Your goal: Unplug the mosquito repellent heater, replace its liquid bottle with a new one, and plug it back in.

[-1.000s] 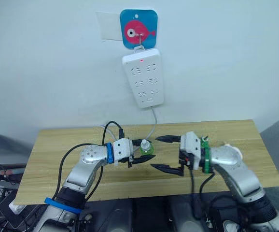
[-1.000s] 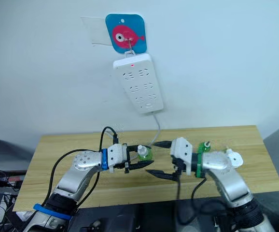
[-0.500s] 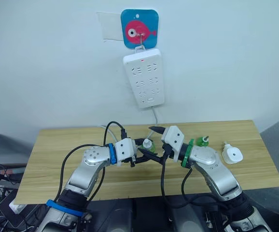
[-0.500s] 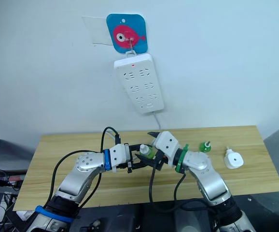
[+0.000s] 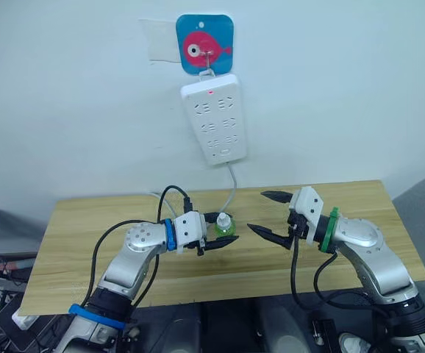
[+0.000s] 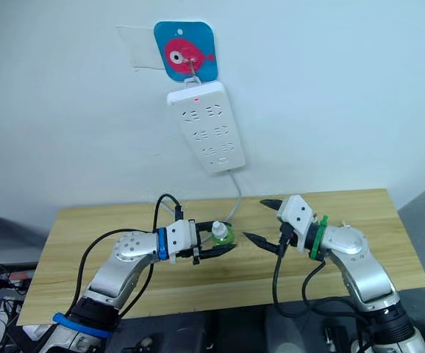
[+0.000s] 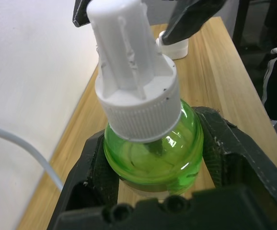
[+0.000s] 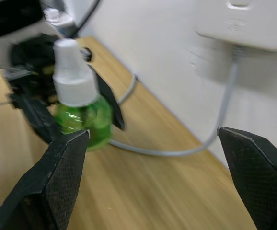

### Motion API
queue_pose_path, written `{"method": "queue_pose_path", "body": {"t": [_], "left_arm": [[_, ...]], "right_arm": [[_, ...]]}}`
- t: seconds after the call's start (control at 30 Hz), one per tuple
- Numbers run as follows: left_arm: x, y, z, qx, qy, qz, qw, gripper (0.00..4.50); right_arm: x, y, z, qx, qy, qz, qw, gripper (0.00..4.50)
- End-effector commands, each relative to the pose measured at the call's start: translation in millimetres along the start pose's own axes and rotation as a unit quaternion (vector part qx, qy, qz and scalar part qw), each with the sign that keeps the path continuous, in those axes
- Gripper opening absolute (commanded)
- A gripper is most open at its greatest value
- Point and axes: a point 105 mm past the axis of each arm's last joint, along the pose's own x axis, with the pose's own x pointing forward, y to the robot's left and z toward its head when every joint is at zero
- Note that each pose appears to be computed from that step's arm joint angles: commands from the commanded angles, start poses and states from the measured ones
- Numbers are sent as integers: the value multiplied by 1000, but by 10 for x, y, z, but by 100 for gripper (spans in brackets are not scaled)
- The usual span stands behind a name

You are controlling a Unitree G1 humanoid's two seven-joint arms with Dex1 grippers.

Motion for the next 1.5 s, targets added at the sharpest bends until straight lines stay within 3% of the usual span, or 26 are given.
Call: {"method": "queue_pose_path", "body": {"t": [0.03,0.17,0.3,0.53,0.67,0.83,0.97,1.27,1.37,1.5], "left_arm": [[19,14,120,17,-22,-3,1000,226],[27,-20,124,20,-22,-12,999,226],[42,-58,128,23,-23,-18,999,226],[20,-62,110,21,-21,-20,999,226],[26,-39,114,22,-21,-18,999,226],[42,-36,113,22,-23,-23,999,226],[58,-19,126,29,-22,-24,999,226],[35,-45,108,30,-16,-28,999,226],[28,-77,103,30,-15,-32,999,226],[28,-70,106,28,-15,-31,999,226]], "right_arm": [[190,230,236,-24,-48,59,997,447],[430,291,325,-25,-71,53,996,447],[564,165,355,-17,-83,6,996,447],[119,-87,71,-27,-20,-22,999,447],[-86,-145,115,-23,-21,-20,999,447],[-105,35,128,-3,-23,35,999,447],[87,214,258,34,-52,66,996,447],[384,333,491,63,-97,67,991,447],[407,365,442,65,-93,72,991,386],[405,340,403,59,-86,68,992,243]]}}
